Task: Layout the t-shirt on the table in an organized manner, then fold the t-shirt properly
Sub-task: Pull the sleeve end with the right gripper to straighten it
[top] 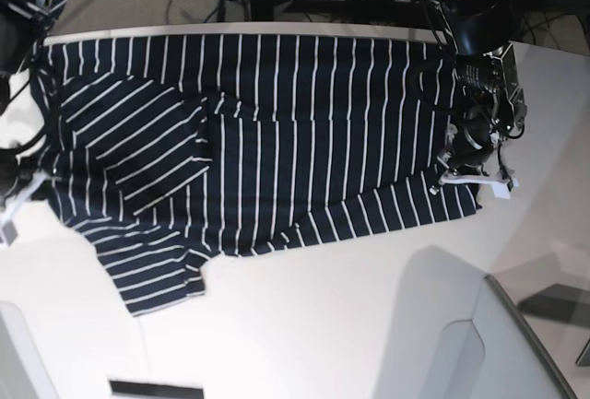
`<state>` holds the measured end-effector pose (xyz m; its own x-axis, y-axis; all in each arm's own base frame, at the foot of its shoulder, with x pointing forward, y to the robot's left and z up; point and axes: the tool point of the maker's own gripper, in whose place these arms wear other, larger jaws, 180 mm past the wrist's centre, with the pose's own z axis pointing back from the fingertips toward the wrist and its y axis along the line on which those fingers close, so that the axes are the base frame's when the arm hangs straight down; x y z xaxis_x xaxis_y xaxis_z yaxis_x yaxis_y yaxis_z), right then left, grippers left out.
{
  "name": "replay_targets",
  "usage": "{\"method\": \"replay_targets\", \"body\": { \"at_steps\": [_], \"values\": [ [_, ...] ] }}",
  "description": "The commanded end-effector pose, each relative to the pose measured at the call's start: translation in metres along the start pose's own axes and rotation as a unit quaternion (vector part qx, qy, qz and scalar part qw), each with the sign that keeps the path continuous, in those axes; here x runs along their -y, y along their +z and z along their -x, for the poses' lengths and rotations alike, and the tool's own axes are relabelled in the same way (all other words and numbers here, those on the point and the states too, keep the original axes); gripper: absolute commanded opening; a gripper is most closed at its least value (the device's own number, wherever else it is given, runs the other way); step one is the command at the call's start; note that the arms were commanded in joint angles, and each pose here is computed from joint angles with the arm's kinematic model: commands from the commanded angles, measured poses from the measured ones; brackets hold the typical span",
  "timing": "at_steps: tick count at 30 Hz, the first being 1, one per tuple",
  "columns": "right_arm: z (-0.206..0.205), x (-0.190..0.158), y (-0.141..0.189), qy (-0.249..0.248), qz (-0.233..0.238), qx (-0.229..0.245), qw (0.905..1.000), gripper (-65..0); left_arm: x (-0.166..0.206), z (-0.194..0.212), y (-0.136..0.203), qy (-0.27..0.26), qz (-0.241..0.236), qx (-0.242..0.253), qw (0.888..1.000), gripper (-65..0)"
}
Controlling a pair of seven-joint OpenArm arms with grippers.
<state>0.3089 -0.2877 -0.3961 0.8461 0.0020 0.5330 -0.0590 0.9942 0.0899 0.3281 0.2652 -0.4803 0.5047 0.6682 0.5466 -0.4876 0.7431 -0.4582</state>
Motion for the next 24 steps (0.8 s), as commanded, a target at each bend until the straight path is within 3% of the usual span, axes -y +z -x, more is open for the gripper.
{"method": "replay_targets", "body": {
  "at_steps": [1,6,10,12,15,18,20,24],
  "values": [
    [-0.017,0.002,0.011,0.012,0.009,0.026,0.9995,-65.0,0.007,-0.02,0.001,-0.004,0.009,0.024,1.0,-65.0],
    [0.018,-0.019,0.013,0.015,0.002,-0.017,0.9997,-65.0,0.006,-0.02,0.001,-0.004,0.009,0.024,1.0,-65.0],
    [0.047,-0.026,0.007,-0.027,0.002,-0.043,0.9987,-63.6,0.003,-0.025,0.003,-0.008,0.005,0.027,1.0,-65.0],
    [0.053,-0.024,0.008,-0.042,0.01,-0.049,0.9979,-56.6,0.002,-0.025,0.003,-0.009,0.005,0.027,1.0,-65.0],
    [0.045,-0.023,0.014,-0.038,0.018,-0.036,0.9985,-39.8,0.002,-0.025,0.003,-0.009,0.005,0.027,1.0,-65.0],
    [0.017,-0.02,0.018,-0.029,0.024,0.003,0.9993,-26.9,0.002,-0.025,0.003,-0.009,0.005,0.027,1.0,-65.0],
    [-0.006,-0.014,0.015,-0.028,0.025,0.029,0.9989,-26.0,0.002,-0.025,0.003,-0.009,0.005,0.027,1.0,-65.0],
    [-0.031,0.006,-0.028,-0.072,0.0,0.021,0.9972,-26.0,0.002,-0.025,0.003,-0.009,0.005,0.027,1.0,-65.0]
  ]
}}
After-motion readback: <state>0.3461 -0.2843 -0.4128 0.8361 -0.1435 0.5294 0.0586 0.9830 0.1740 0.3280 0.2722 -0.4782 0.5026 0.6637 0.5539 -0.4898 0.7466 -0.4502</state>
